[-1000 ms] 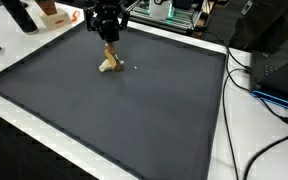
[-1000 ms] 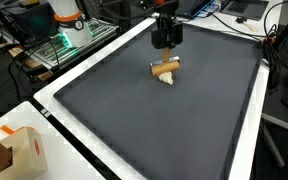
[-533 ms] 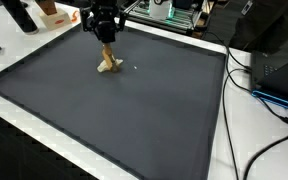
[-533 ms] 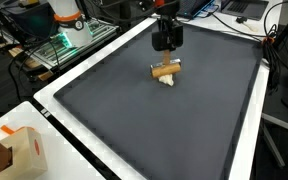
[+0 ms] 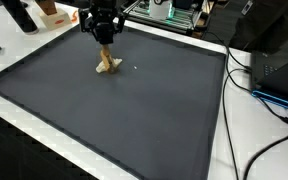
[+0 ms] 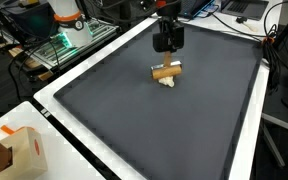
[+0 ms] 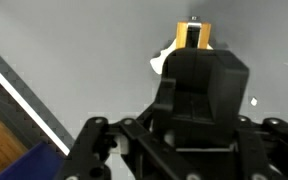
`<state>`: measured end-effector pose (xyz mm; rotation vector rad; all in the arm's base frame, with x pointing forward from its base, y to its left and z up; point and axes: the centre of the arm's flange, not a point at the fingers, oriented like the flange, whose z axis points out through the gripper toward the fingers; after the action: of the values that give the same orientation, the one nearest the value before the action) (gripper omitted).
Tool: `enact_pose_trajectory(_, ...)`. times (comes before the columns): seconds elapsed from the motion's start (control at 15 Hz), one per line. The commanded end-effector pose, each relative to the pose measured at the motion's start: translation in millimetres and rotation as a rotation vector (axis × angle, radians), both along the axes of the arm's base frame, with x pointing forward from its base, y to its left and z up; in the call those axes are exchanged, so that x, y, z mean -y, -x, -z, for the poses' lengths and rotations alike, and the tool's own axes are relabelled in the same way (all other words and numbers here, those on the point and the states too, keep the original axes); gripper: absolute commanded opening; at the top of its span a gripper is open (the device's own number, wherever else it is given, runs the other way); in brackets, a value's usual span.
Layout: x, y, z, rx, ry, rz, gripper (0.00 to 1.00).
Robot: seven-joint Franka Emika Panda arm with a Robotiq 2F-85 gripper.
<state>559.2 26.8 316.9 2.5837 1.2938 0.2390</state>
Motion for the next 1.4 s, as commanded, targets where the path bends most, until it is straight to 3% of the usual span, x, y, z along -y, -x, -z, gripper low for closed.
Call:
enact_pose_trajectory(0.0,9,-6,23,0.009,0.039,0.014,0.23)
enact_pose_trajectory(0.87,20,-6,10,0.066,0.067,0.076,0.23)
enact_pose_trajectory(1.33,24,0,-15,0.089,0.070,0.102,0.23)
